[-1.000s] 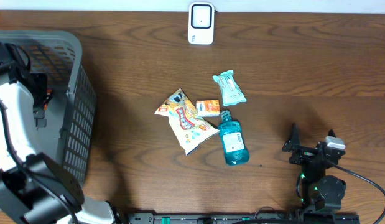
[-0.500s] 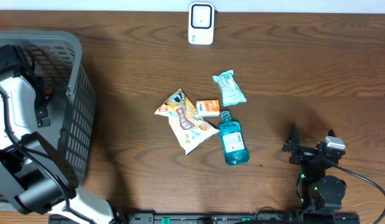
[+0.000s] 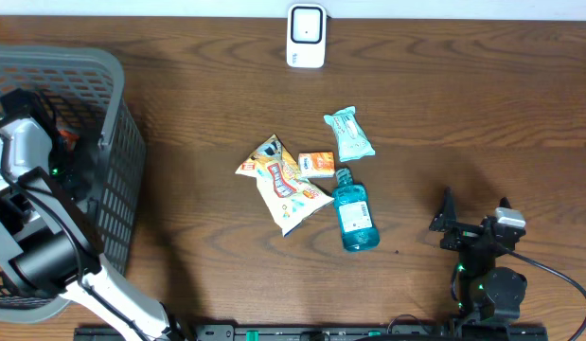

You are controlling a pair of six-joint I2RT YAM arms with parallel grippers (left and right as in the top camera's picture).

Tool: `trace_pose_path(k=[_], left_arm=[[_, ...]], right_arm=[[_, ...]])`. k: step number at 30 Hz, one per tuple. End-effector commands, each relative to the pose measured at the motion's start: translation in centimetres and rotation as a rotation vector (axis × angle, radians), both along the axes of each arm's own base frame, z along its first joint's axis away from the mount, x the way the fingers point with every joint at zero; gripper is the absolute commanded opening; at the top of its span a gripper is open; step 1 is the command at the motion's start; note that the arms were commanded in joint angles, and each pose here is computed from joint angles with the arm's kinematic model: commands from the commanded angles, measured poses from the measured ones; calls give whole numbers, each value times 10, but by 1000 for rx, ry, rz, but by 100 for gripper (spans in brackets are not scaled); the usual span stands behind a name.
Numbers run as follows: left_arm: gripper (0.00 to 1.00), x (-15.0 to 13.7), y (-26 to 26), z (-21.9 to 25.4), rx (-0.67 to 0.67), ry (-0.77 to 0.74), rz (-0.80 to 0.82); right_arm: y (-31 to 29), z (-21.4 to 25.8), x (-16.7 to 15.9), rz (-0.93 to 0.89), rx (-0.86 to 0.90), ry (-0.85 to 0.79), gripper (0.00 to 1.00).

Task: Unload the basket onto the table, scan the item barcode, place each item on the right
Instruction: 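Reach the left gripper into the basket and grasp the TOP bar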

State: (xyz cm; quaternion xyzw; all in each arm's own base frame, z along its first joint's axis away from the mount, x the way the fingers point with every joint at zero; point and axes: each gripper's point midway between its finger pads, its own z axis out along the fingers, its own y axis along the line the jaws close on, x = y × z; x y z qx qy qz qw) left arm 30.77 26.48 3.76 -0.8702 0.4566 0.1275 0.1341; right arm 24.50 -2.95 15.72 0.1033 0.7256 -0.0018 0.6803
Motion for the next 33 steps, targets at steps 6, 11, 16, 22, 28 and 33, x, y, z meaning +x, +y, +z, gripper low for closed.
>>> trace_pose_path(k=[6, 11, 16, 22, 28, 33], left_arm=[[61, -20, -16, -22, -99, 101, 26], [7, -54, -39, -21, -191, 246, 28], [13, -66, -46, 3, -204, 264, 18], [92, -60, -43, 44, -140, 162, -14], [100, -57, -40, 34, -130, 147, -18], [98, -50, -36, 10, -126, 141, -20]], right_arm=[[-2, 0, -1, -9, -11, 2, 99], [-2, 0, -1, -9, -11, 2, 99], [-2, 0, -1, -9, -11, 2, 99], [-2, 0, -1, -9, -11, 2, 99], [-2, 0, -1, -9, -11, 2, 99], [-2, 0, -1, -9, -11, 2, 99]])
